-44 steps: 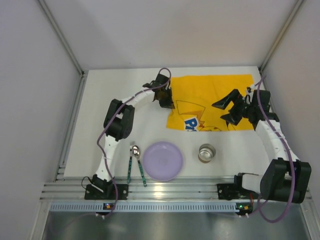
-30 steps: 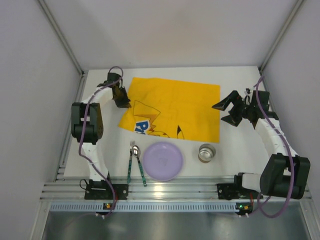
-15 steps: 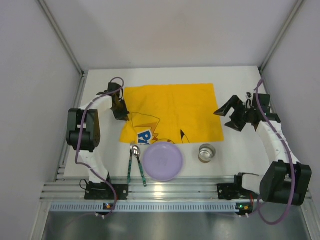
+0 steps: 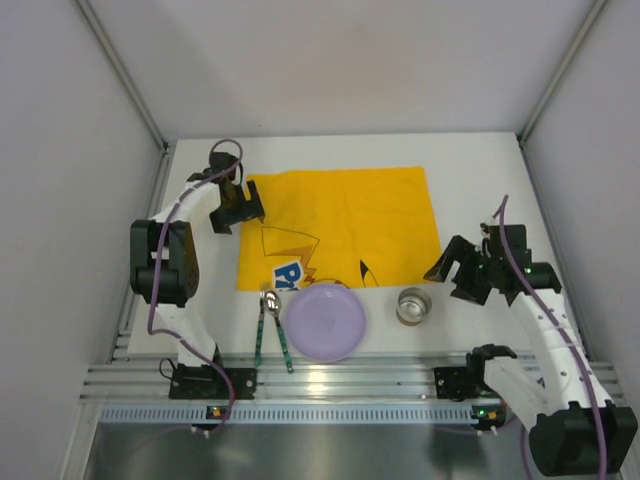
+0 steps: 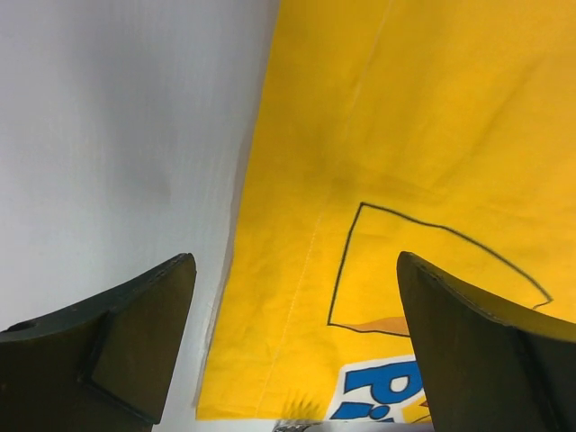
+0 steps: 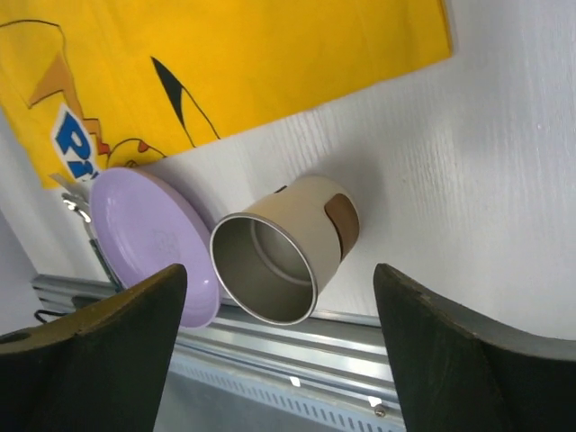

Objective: Set the dinner table for one person

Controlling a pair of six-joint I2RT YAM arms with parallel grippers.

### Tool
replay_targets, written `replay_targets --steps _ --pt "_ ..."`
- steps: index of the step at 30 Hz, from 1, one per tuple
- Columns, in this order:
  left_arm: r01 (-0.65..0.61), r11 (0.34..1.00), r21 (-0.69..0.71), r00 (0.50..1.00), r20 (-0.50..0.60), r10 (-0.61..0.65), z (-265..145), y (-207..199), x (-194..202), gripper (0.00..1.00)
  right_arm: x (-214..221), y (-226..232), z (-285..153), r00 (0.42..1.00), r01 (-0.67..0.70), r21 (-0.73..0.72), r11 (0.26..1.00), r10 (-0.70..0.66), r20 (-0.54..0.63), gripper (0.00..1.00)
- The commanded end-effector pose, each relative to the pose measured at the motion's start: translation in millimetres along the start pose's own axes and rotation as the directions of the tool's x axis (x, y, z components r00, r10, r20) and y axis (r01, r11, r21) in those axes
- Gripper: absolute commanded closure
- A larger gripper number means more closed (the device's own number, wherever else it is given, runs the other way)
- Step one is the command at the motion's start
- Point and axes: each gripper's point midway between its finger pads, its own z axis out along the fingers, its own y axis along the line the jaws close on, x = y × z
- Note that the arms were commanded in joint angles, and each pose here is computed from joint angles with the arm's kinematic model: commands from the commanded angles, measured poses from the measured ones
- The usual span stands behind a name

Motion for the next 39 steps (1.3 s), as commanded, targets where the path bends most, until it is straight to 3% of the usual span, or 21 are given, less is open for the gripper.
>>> replay_targets --steps 1,6,12,13,18,19,24,25,27,30,33,39 --pt "-0.009 1.000 0.000 0.995 0.096 0.009 -18 -10 -44 0.01 19 -18 6 0.997 0.046 0.112 0.993 -0.038 -0.067 0.18" --pt "0.002 1.000 0.021 0.993 0.121 -0.004 -25 -20 -61 0.01 28 -31 19 0.989 0.104 0.215 0.971 -0.077 -0.128 0.42" --pt "0.010 0.999 0.034 0.991 0.132 -0.014 -36 -21 -60 0.01 31 -40 29 0.983 0.145 0.261 0.954 -0.108 -0.149 0.54" --pt "0.011 0.999 0.033 0.991 0.130 -0.015 -36 -20 -58 0.01 36 -43 34 0.979 0.157 0.271 0.950 -0.114 -0.168 0.59" --pt "0.017 0.999 0.039 0.988 0.155 -0.023 -48 -19 -58 0.01 42 -39 53 0.968 0.201 0.260 0.944 -0.150 -0.201 0.66" --pt "0.015 0.999 0.042 0.987 0.158 -0.022 -50 -20 -59 0.01 39 -37 56 0.966 0.209 0.267 0.941 -0.157 -0.204 0.74" --pt "0.007 0.999 0.046 0.983 0.182 -0.016 -63 -20 -63 0.01 29 -22 57 0.961 0.241 0.265 0.934 -0.191 -0.200 0.96" --pt "0.006 0.999 0.053 0.982 0.189 -0.016 -68 -21 -64 0.01 21 -14 51 0.962 0.245 0.269 0.931 -0.199 -0.188 1.00" --pt "0.006 0.998 0.062 0.982 0.188 -0.018 -72 -23 -62 0.01 9 -2 43 0.961 0.260 0.265 0.929 -0.223 -0.160 1.00" --pt "0.008 0.997 0.082 0.981 0.193 -0.024 -82 -26 -60 0.01 -45 39 20 0.957 0.286 0.281 0.916 -0.287 -0.039 1.00" --pt "-0.003 0.996 0.092 0.980 0.197 -0.016 -90 -32 -51 0.01 -80 65 16 0.948 0.301 0.302 0.904 -0.317 0.004 1.00" --pt "-0.076 0.991 0.109 0.984 0.167 0.057 -95 -52 -11 0.01 -186 128 71 0.936 0.285 0.350 0.892 -0.337 0.098 1.00"
